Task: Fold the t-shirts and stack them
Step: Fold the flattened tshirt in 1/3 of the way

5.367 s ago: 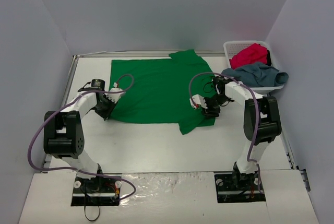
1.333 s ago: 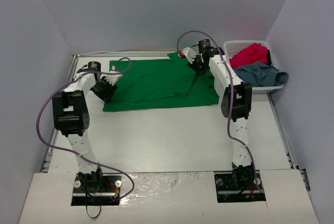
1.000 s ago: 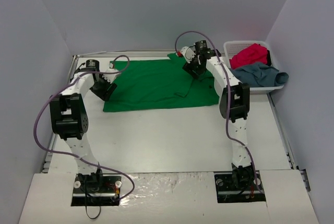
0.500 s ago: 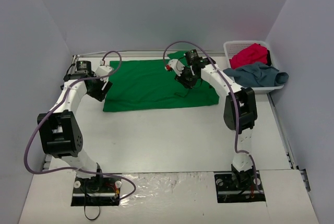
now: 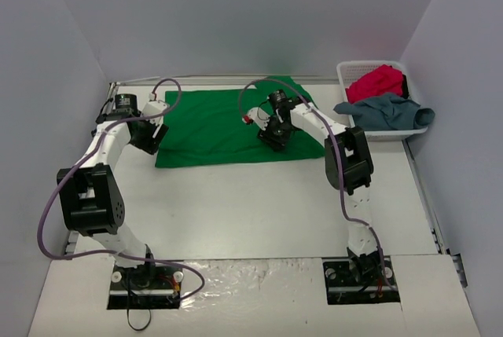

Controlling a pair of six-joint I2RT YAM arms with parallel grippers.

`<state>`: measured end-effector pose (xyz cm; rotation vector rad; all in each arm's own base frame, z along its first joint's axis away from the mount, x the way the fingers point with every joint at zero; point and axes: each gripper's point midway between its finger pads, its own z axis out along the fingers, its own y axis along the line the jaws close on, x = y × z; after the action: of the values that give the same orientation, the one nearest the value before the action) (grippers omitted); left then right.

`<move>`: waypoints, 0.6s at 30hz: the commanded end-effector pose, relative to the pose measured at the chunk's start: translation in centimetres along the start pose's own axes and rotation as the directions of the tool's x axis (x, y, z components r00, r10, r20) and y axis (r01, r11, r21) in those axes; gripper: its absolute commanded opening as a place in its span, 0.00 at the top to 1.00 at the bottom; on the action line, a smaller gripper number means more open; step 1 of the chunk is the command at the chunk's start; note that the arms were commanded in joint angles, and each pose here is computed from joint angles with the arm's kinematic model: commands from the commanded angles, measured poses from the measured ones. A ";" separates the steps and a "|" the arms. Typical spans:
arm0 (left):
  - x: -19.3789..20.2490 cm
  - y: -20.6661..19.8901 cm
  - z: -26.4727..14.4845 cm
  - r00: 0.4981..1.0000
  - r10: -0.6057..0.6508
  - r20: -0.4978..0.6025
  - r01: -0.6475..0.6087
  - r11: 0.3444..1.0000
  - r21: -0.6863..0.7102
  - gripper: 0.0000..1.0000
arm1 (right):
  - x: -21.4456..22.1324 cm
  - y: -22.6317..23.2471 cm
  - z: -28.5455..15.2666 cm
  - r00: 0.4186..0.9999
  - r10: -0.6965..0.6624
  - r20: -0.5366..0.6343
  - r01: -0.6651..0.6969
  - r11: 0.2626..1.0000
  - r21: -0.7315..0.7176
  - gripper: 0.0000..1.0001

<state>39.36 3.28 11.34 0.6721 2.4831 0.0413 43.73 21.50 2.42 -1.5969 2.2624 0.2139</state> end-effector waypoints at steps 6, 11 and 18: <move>-0.1 0.6 0.4 0.999 -0.032 0.013 0.032 0.999 -0.008 0.34 | 0.8 0.2 0.4 0.999 -0.004 -0.047 0.003 1.000 -0.021 0.55; -0.1 0.5 0.6 0.999 -0.031 0.012 0.031 1.000 -0.001 0.34 | 0.4 -0.3 -0.1 0.999 -0.005 -0.040 0.005 1.000 -0.006 0.56; -0.3 0.4 0.7 0.999 -0.032 0.022 0.032 0.999 0.009 0.34 | -0.7 -1.1 -2.0 1.000 -0.019 -0.019 0.020 0.999 0.033 0.56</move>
<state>39.66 3.18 10.46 0.6638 2.4942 0.0188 44.28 21.45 2.38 -1.6074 2.2679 0.1940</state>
